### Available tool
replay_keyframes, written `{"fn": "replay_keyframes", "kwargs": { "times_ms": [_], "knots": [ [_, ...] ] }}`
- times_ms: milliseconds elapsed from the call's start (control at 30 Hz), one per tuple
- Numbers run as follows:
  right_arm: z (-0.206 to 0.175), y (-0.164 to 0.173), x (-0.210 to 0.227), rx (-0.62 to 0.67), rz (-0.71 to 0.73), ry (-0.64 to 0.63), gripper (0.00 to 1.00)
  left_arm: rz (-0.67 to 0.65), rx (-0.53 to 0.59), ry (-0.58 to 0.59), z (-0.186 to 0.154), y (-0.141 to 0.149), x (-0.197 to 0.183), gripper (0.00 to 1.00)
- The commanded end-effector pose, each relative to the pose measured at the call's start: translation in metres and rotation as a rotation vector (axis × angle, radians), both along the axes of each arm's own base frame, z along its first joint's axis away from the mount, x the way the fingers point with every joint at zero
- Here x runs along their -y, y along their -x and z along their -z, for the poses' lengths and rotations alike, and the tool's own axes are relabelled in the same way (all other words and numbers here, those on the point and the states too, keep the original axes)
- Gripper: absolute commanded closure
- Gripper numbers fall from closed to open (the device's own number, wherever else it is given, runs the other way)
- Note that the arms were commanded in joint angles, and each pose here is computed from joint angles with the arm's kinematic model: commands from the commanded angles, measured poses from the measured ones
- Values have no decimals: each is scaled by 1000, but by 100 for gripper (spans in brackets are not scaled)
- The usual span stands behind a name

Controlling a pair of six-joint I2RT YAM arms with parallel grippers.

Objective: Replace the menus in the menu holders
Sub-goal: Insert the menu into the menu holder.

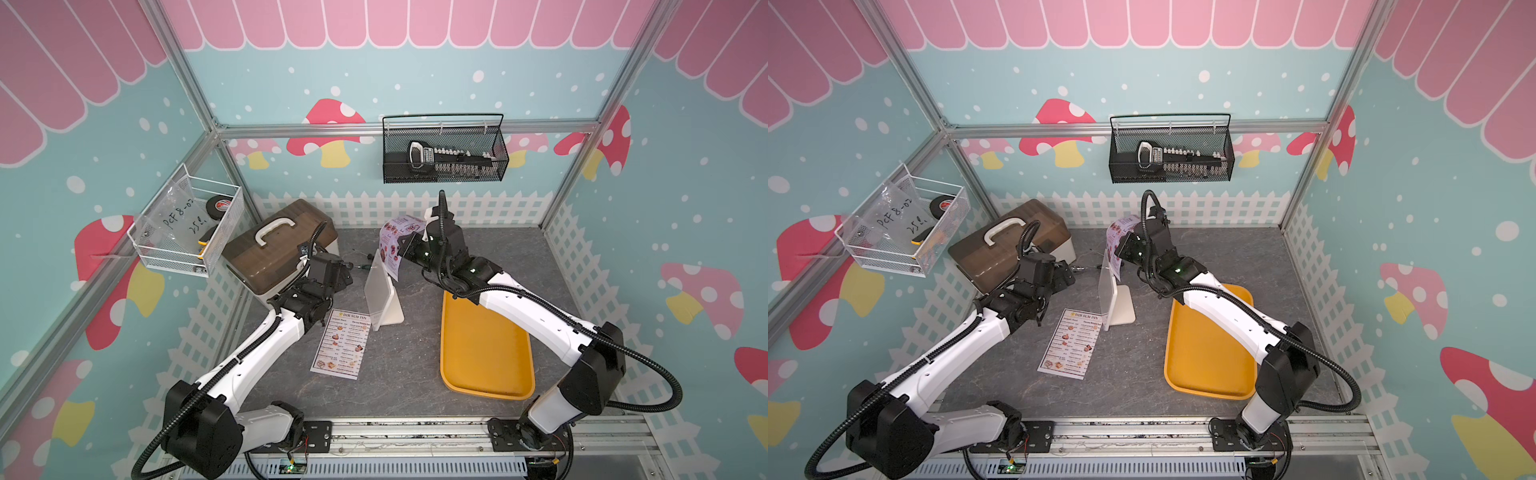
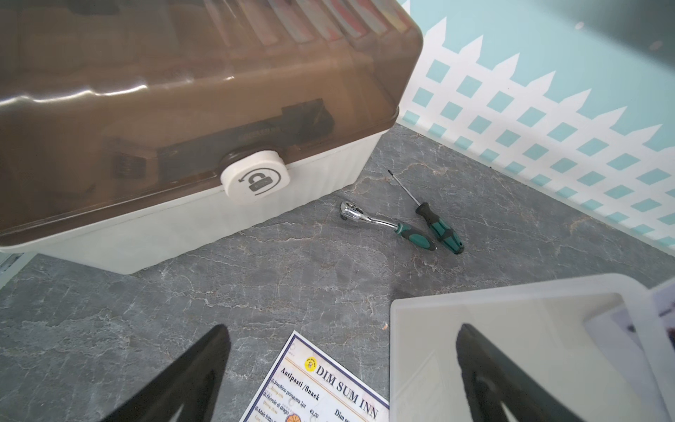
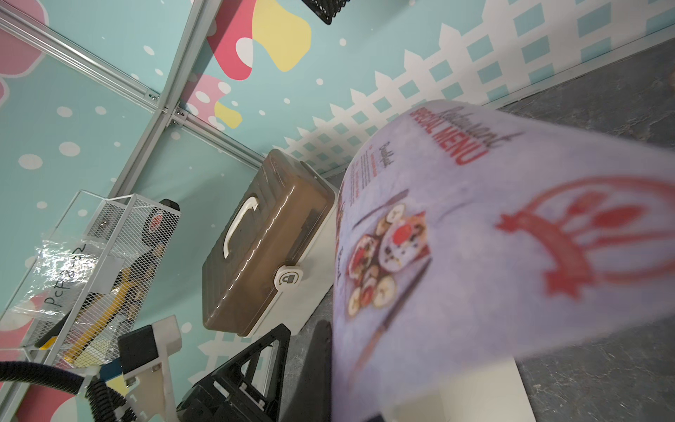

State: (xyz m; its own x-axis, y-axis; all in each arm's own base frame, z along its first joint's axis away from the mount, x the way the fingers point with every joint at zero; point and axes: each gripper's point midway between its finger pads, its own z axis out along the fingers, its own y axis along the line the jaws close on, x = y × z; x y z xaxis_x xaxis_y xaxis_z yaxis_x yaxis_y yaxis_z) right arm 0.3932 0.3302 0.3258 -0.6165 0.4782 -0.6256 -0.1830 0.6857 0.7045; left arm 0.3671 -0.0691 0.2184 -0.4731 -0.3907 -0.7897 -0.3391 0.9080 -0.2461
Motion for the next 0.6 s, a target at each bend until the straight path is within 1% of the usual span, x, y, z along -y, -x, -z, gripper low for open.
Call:
{"fn": "replay_keyframes", "kwargs": {
  "times_ms": [0, 233, 567],
  "knots": [
    [-4, -2, -5, 3, 18, 12, 100, -10, 16, 20, -6, 0, 2, 3],
    [3, 0, -5, 2, 50, 45, 100, -8, 30, 33, -11, 1, 3, 3],
    [-6, 0, -14, 21, 65, 57, 100, -2, 32, 49, -10, -1, 6, 3]
  ]
}}
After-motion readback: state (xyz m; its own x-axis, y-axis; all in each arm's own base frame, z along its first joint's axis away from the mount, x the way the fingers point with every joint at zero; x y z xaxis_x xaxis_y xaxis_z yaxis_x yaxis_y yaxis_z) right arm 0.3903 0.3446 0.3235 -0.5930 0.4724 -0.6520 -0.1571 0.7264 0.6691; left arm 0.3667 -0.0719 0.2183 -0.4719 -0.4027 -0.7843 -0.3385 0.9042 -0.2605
